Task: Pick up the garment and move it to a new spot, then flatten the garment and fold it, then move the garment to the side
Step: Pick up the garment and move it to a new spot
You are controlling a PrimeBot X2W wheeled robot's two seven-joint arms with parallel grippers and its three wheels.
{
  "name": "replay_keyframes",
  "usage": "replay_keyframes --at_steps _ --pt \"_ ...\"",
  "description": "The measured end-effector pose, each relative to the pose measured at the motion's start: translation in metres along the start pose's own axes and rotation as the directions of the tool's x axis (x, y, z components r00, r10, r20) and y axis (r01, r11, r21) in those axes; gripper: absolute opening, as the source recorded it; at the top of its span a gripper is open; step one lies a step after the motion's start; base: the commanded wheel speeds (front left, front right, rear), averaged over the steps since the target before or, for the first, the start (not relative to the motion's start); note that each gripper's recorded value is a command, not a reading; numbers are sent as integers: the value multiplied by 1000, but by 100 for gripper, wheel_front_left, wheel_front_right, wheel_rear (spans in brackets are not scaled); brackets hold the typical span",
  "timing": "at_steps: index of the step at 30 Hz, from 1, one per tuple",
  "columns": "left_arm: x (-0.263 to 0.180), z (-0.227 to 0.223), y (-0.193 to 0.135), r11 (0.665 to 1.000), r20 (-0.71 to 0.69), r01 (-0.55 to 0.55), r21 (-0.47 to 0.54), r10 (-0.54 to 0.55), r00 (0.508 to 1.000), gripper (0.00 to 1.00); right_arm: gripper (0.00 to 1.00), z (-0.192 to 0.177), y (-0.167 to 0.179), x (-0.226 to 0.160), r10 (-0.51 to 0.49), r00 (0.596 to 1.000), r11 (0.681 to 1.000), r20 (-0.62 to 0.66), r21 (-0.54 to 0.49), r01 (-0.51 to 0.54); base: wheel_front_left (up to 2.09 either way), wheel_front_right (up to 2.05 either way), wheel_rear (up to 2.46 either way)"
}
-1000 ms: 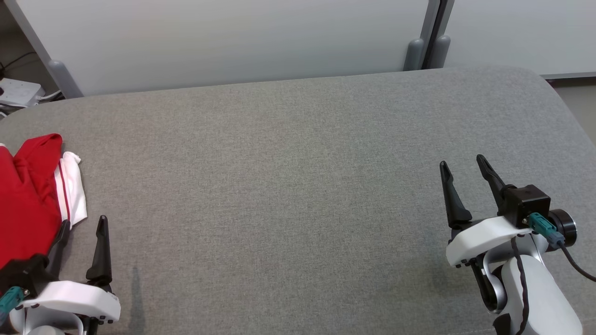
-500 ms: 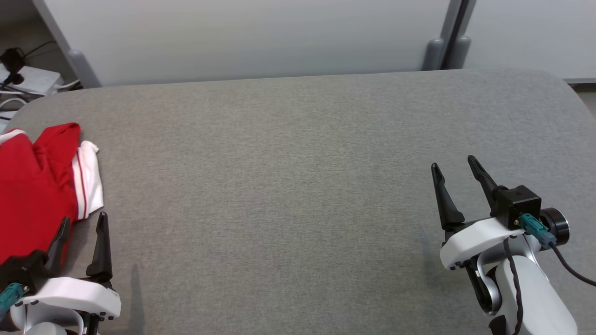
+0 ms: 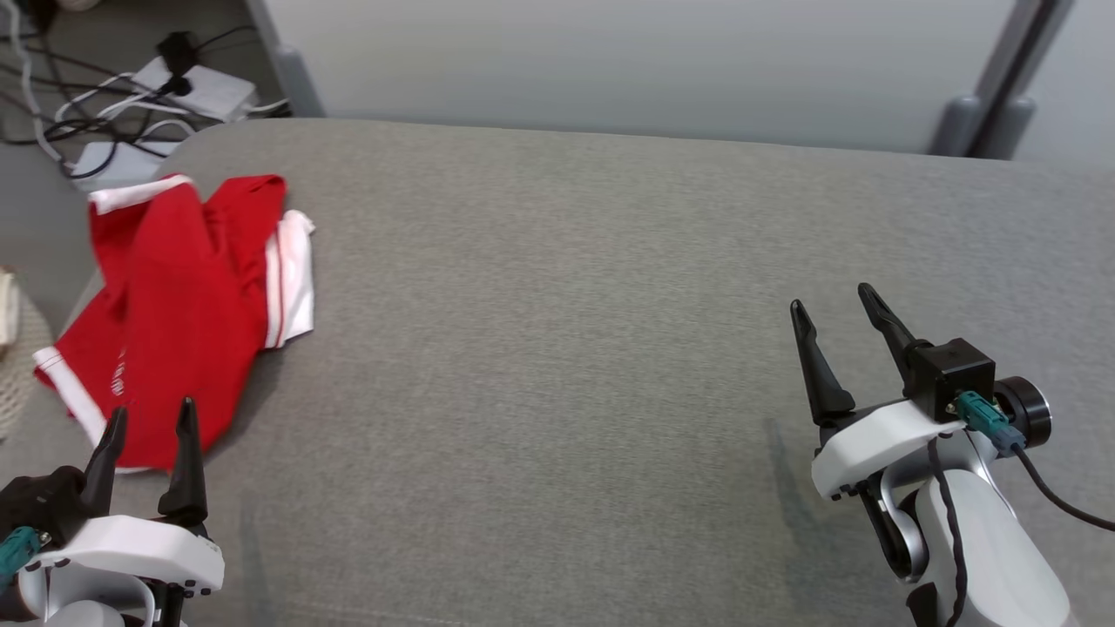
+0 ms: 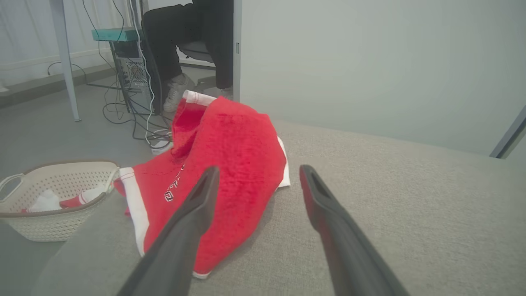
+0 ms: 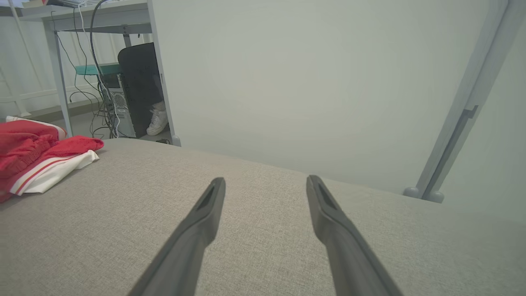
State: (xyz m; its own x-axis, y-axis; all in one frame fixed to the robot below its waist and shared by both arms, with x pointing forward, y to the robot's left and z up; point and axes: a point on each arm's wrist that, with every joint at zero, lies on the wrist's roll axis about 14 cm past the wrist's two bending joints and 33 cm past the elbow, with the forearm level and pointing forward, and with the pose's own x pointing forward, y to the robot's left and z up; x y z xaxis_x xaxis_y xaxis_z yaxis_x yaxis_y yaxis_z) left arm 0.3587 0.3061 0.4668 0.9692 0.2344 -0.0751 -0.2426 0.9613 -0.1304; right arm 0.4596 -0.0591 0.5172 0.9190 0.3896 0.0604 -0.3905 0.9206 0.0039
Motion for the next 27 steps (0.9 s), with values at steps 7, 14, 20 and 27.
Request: replay_keyframes --at_steps 7,14,20,27 --pt "-26 1 38 994 2 -108 -7 108 994 100 100 -9 40 20 111 994 994 -21 12 -111 0 0 0" --pt "-57 -1 73 977 -6 -214 -13 214 977 100 100 -7 86 37 231 973 973 -11 21 -230 0 0 0" --pt "-74 -6 90 963 -21 -268 -19 268 963 100 100 -13 113 43 303 953 953 -25 29 -302 0 0 0" --pt "-68 -17 83 968 -63 -249 -37 246 967 100 100 -17 114 43 311 950 950 -33 27 -310 0 0 0"
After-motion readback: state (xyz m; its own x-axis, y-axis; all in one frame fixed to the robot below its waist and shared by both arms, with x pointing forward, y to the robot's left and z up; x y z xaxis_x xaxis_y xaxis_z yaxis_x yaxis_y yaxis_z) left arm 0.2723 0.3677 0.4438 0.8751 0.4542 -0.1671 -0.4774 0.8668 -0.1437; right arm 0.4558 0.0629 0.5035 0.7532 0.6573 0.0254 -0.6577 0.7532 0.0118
